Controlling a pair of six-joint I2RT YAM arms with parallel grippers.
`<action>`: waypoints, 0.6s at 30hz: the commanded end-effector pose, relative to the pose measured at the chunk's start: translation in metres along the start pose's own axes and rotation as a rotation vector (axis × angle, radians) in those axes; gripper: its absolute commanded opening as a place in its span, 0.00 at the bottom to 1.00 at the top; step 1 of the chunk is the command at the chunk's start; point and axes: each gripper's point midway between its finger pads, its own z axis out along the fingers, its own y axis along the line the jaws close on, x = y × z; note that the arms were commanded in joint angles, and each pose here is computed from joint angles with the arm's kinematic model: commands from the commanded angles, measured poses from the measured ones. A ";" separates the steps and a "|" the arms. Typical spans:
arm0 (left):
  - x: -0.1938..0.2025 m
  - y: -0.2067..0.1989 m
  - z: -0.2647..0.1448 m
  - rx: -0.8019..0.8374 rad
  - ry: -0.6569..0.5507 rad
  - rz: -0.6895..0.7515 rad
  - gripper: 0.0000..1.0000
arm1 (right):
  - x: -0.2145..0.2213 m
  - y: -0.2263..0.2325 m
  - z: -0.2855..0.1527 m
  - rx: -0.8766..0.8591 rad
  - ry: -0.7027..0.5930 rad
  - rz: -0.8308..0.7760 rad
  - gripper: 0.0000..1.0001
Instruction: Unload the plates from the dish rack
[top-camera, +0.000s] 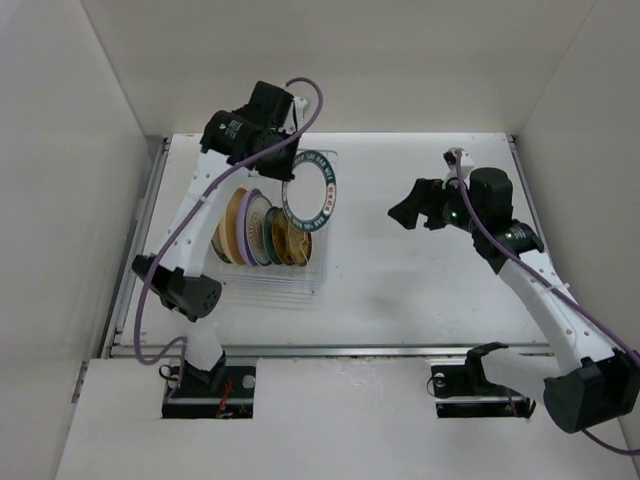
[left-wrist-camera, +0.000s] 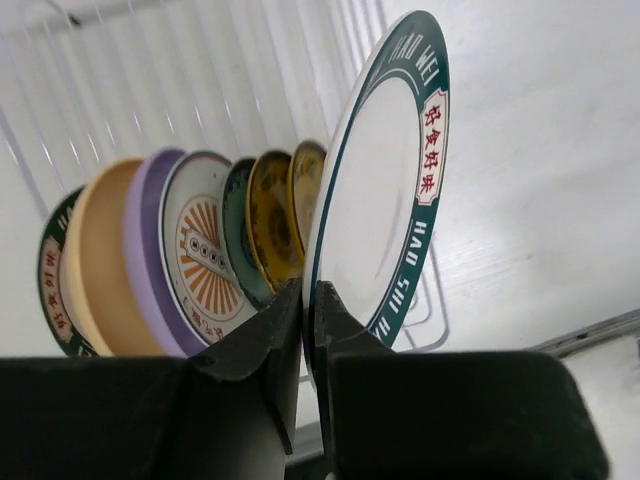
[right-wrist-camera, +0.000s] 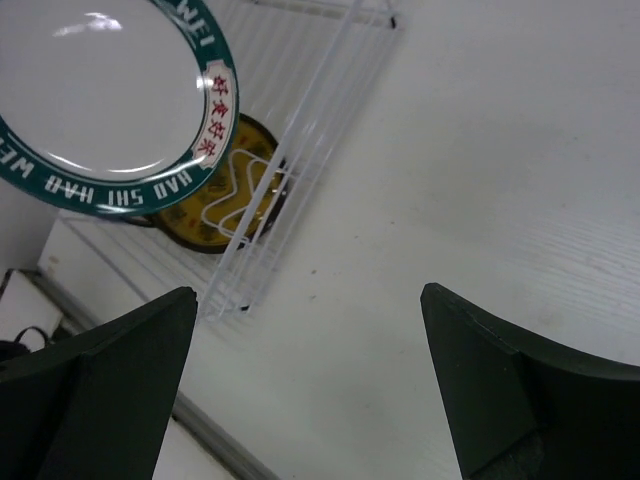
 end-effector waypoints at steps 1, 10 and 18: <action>-0.042 -0.006 -0.058 0.054 -0.264 -0.043 0.00 | -0.022 0.048 -0.003 -0.248 -0.061 -0.059 1.00; -0.044 -0.038 -0.045 0.457 -0.165 -0.149 0.00 | -0.033 0.077 0.027 -0.483 -0.073 -0.004 1.00; -0.031 -0.060 -0.034 0.714 -0.052 -0.197 0.00 | -0.002 0.063 0.072 -0.524 0.092 0.115 0.89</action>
